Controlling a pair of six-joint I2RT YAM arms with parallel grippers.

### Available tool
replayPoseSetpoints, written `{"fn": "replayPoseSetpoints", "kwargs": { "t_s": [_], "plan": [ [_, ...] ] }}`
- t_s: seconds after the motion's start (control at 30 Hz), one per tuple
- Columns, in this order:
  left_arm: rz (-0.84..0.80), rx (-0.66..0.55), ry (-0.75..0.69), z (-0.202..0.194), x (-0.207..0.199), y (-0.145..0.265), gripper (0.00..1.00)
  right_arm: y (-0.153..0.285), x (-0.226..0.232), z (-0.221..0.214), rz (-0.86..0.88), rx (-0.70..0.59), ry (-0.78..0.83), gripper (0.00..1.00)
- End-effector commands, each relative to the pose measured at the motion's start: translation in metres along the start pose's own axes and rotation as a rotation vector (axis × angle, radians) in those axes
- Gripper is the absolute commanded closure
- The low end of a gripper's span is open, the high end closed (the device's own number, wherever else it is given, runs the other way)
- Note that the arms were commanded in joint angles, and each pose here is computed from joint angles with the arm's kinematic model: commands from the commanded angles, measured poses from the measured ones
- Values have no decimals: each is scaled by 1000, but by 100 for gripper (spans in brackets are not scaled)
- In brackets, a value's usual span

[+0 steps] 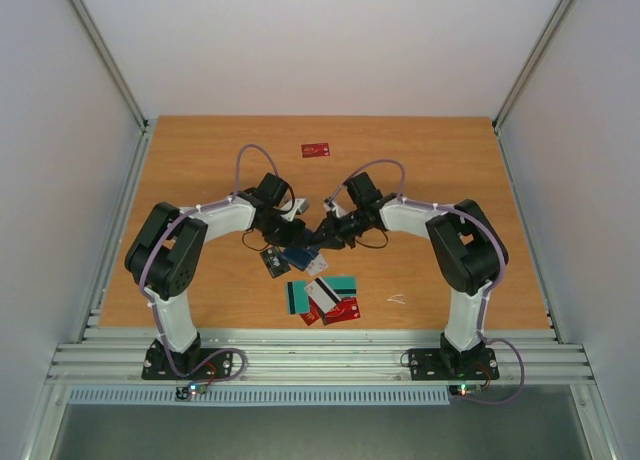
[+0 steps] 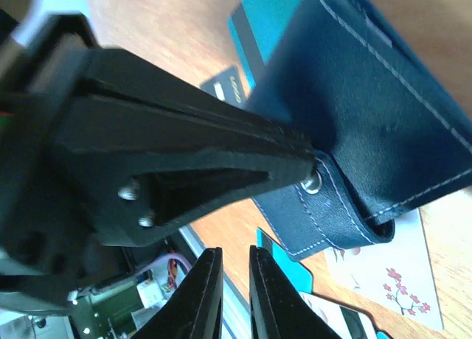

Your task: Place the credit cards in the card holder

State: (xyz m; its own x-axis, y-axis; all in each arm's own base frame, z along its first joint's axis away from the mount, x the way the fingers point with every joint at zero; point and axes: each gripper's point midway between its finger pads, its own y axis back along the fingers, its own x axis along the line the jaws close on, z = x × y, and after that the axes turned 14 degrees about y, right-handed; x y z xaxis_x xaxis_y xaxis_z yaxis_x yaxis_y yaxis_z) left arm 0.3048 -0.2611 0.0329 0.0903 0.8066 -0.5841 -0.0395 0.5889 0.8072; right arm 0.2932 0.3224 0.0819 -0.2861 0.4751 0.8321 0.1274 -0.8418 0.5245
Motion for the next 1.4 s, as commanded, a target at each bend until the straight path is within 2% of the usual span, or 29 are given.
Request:
{"fn": "replayPoseSetpoints", "kwargs": {
  "t_s": [0.0, 0.17, 0.4, 0.83, 0.97, 1.03, 1.13, 1.3, 1.37],
  "plan": [
    [105, 29, 17, -14, 30, -15, 100, -14, -9, -3, 18, -12, -33, 89],
    [119, 33, 16, -16, 33, -15, 100, -22, -19, -2, 20, -17, -56, 95],
    [136, 34, 9, -16, 35, -14, 100, -30, -33, -4, 2, -6, -82, 95],
    [160, 51, 31, -20, 46, -25, 100, -37, -75, -30, -192, 83, -122, 96],
    [184, 59, 47, -24, 55, -30, 99, -33, -72, -27, -221, 92, -114, 96],
    [173, 30, 35, -17, 45, -18, 92, -26, -59, -20, -217, 80, -79, 95],
    [167, -42, -10, 0, 20, 13, 75, -8, -23, 0, -194, 39, 9, 91],
    [183, -226, -112, 35, -23, 88, 39, 42, 42, 28, -208, -53, 152, 77],
    [212, -307, -145, 42, -33, 121, 29, 68, 56, 33, -244, -101, 204, 73]
  ]
}}
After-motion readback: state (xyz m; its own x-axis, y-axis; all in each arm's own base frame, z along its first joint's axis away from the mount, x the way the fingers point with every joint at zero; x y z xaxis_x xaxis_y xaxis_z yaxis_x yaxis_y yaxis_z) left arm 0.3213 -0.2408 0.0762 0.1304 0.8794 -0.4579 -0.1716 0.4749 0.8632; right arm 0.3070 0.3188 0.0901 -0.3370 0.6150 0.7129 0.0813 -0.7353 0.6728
